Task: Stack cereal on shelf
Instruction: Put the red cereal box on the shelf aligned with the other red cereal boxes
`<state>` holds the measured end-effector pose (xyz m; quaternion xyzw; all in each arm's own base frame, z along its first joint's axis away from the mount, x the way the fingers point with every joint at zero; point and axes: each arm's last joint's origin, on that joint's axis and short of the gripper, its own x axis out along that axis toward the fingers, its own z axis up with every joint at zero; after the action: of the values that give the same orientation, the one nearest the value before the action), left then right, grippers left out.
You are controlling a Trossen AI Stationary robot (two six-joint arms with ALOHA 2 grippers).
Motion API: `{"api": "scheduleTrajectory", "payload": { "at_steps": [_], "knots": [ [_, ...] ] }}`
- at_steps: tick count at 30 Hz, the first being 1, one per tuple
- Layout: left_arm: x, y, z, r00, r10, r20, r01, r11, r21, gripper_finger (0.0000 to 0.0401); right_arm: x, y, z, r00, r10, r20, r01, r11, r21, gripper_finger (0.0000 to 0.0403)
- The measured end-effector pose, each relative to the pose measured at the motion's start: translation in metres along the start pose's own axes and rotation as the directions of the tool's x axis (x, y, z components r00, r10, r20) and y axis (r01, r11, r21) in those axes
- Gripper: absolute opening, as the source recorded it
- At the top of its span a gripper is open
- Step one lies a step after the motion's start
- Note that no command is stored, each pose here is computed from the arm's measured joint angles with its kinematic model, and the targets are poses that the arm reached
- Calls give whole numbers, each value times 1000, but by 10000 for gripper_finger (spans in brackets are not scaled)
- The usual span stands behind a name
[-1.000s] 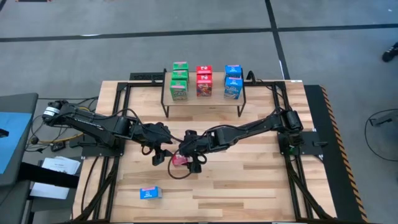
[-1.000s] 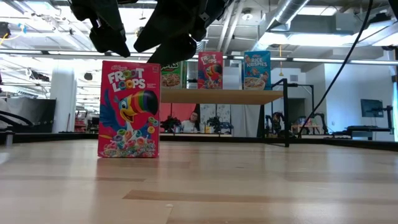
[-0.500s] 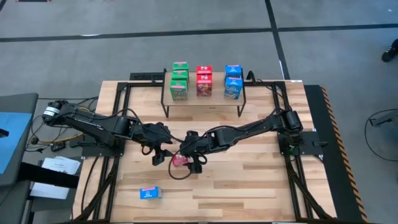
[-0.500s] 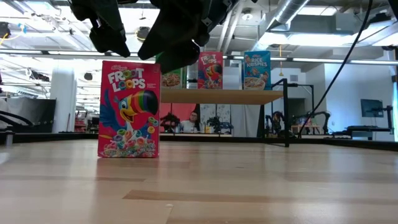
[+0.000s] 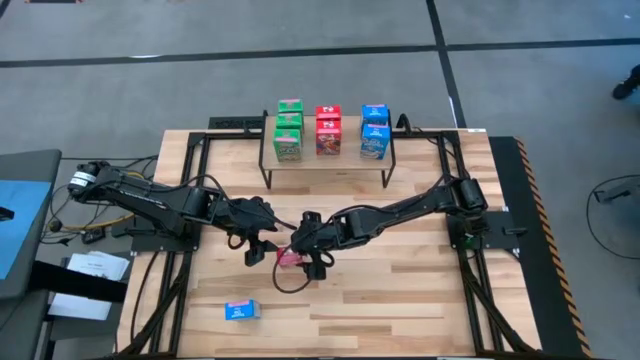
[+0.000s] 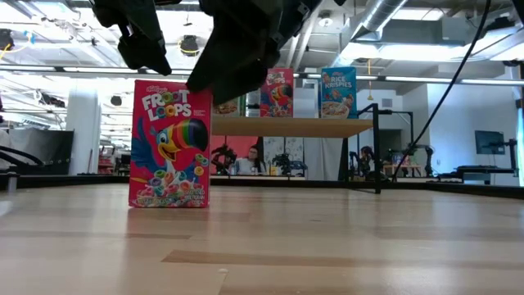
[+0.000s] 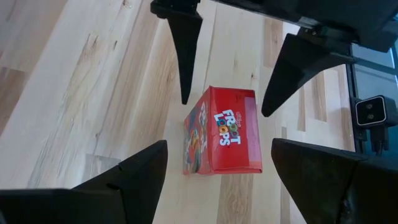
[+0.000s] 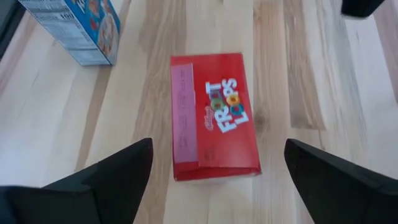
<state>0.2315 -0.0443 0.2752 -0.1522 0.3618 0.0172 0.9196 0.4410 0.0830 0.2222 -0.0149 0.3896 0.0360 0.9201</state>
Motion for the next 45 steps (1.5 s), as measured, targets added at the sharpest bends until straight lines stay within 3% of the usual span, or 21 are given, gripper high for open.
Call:
{"api": "scheduleTrajectory", "payload": {
  "at_steps": [18,37,45],
  "knots": [
    [0,0,0,1000,0,0,0,1000,0,275,-1,2,1,1000,3,9,-3,1000,-3,278],
    [0,0,0,1000,0,0,0,1000,0,275,-1,1,1,1000,3,9,-3,1000,-4,212],
    [0,0,0,1000,0,0,0,1000,0,275,-5,1,1,1000,2,-10,-2,1000,-6,210]
  ]
}}
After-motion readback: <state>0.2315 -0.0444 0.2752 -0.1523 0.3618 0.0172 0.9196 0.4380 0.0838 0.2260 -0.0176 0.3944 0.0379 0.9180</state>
